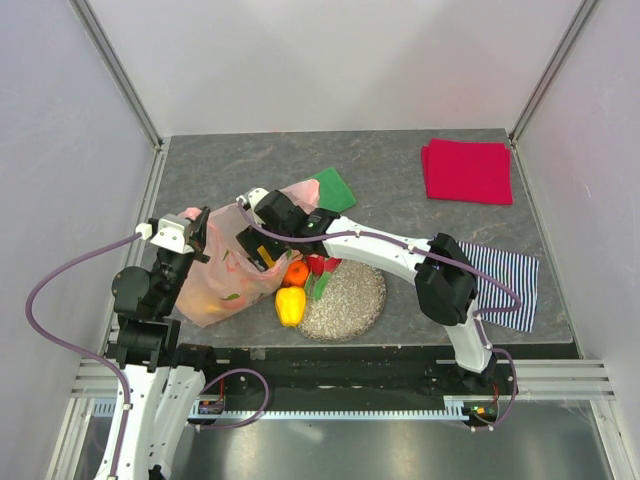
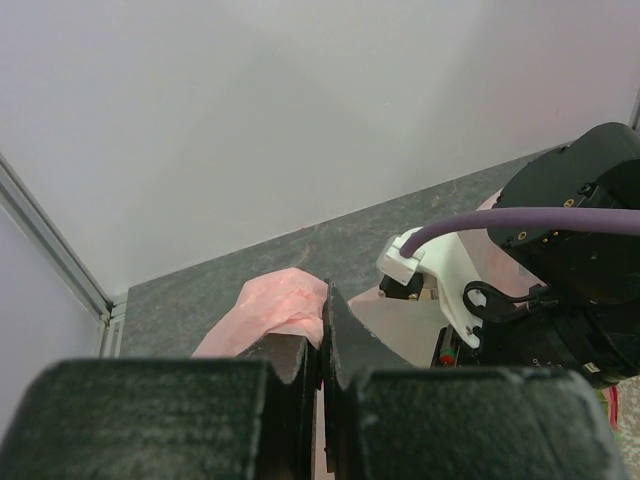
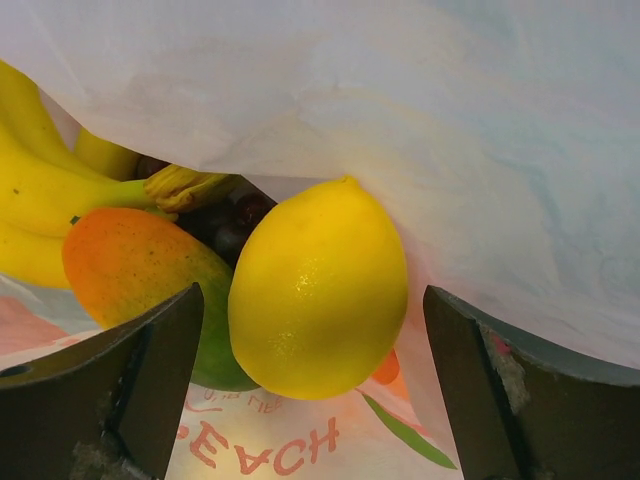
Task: Place the fruits into the plastic bag
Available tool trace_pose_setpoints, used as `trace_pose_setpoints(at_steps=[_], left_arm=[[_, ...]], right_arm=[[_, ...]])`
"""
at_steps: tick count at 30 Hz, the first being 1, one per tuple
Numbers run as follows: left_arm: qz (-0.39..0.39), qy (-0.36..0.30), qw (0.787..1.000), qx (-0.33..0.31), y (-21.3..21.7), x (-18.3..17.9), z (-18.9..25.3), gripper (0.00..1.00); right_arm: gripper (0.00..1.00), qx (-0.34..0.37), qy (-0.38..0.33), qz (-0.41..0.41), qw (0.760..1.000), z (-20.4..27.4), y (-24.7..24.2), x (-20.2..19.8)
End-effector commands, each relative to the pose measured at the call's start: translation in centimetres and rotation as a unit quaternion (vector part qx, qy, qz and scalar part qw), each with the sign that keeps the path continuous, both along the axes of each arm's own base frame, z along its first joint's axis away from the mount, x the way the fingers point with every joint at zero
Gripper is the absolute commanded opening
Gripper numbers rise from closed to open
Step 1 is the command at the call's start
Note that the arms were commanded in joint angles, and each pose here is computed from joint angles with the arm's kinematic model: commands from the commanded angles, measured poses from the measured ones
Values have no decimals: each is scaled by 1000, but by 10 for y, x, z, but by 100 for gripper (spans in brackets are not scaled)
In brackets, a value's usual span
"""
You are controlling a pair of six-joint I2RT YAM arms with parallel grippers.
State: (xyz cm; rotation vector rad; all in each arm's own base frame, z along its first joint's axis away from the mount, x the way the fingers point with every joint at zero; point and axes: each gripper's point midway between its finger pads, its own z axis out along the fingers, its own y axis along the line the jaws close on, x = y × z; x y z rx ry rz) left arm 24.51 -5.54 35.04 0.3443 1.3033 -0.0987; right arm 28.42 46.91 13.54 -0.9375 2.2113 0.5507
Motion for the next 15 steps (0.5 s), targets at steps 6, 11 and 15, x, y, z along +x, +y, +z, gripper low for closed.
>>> trace_pose_setpoints(at_steps=[6,11,15], left_arm=[[-1,-12,1000,-6,0,2,5,2],[-1,-11,1000,-6,0,2,5,1],[2,-11,1000,-5,1,2,4,1]], right_arm=[[98,142,-72,16,987,130,21,5],[98,265,-126,62,954,238,20,-17],[98,305,-155,88,936,259,0,-50]])
